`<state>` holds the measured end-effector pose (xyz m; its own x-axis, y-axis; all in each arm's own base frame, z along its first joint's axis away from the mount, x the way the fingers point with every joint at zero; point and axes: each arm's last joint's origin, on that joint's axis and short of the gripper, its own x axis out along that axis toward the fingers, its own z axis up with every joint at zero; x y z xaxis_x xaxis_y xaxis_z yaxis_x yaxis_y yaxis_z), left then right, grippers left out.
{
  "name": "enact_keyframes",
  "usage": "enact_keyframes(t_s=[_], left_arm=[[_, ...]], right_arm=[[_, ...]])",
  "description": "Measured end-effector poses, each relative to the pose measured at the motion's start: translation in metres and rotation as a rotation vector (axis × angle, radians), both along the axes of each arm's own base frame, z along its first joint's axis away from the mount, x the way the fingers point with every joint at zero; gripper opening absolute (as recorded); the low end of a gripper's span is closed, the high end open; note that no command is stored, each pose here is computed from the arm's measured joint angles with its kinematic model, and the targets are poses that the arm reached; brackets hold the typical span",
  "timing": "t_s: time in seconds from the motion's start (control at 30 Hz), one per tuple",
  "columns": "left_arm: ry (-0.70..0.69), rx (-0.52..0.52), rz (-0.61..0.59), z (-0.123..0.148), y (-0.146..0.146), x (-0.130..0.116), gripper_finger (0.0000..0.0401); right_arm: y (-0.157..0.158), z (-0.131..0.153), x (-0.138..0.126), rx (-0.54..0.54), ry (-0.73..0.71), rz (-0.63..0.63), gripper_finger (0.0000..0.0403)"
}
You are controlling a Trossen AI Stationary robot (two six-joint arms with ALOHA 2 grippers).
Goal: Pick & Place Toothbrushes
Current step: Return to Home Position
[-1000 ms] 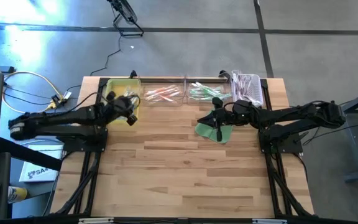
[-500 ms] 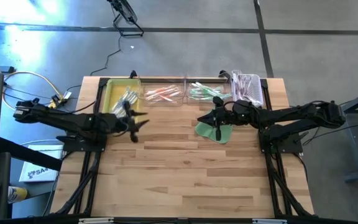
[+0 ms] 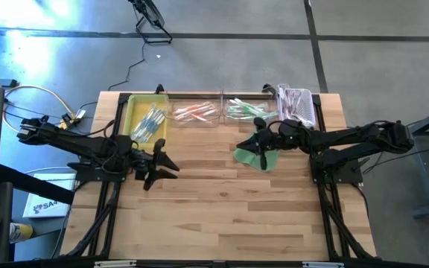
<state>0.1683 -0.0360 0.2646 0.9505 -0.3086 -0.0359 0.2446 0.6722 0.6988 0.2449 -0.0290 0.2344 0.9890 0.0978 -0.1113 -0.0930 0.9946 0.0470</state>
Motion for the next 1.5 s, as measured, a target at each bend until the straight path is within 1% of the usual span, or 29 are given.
enact_keyframes(t_s=[0.07, 0.13, 0.17, 0.3, 0.37, 0.5, 0.57, 0.63, 0.77, 0.87, 1.0, 1.1, 1.27, 1.4, 1.5], left_arm=[[0.004, 0.001, 0.004, 0.000, 0.000, 0.000, 0.0136], [0.025, 0.008, 0.008, -0.003, 0.000, 0.000, 0.0136], [0.037, 0.010, 0.010, -0.004, 0.000, 0.000, 0.0136], [0.066, 0.016, 0.011, -0.007, 0.000, 0.000, 0.0136], [0.084, 0.019, 0.011, -0.008, 0.000, 0.000, 0.0136], [0.095, 0.021, 0.012, -0.009, 0.001, -0.001, 0.0136], [0.095, 0.021, 0.014, -0.009, 0.001, -0.001, 0.0136], [0.095, 0.021, 0.014, -0.009, 0.001, -0.001, 0.0136], [0.092, 0.030, 0.013, -0.009, 0.001, -0.001, 0.0136], [0.096, 0.015, 0.014, -0.009, 0.001, -0.001, 0.0136], [0.086, 0.014, 0.014, -0.008, 0.001, -0.001, 0.0136], [0.081, 0.016, 0.013, -0.008, 0.001, -0.001, 0.0136], [0.083, 0.018, 0.013, -0.008, 0.001, -0.001, 0.0136], [0.083, 0.020, 0.013, -0.008, 0.001, -0.001, 0.0136], [0.080, 0.029, 0.012, -0.008, 0.001, -0.001, 0.0136]], right_arm=[[0.002, 0.001, 0.000, 0.068, 0.000, 0.057, 0.0002], [0.006, 0.001, 0.000, 0.099, 0.006, 0.120, 0.0002], [0.010, 0.001, 0.000, 0.093, 0.006, 0.130, 0.0002], [0.028, 0.001, 0.002, -0.012, -0.007, 0.096, 0.0002], [0.036, 0.001, 0.002, -0.025, -0.008, 0.103, 0.0002], [0.042, 0.002, -0.001, 0.037, 0.008, 0.151, 0.0002], [0.041, 0.002, -0.003, 0.073, 0.032, 0.186, 0.0002], [0.039, 0.004, -0.007, 0.093, 0.052, 0.194, 0.0002], [0.029, 0.014, -0.020, 0.092, 0.047, 0.176, 0.0002], [0.023, 0.027, -0.034, 0.053, -0.003, 0.170, 0.0002], [0.020, 0.042, -0.057, -0.016, -0.047, 0.050, 0.0002], [0.020, 0.045, -0.073, -0.027, -0.023, 0.005, 0.0002], [0.022, 0.046, -0.090, -0.002, 0.017, -0.039, 0.0002], [0.025, 0.052, -0.105, -0.011, -0.024, -0.033, 0.0002], [0.025, 0.056, -0.114, -0.028, -0.051, -0.069, 0.0002]])
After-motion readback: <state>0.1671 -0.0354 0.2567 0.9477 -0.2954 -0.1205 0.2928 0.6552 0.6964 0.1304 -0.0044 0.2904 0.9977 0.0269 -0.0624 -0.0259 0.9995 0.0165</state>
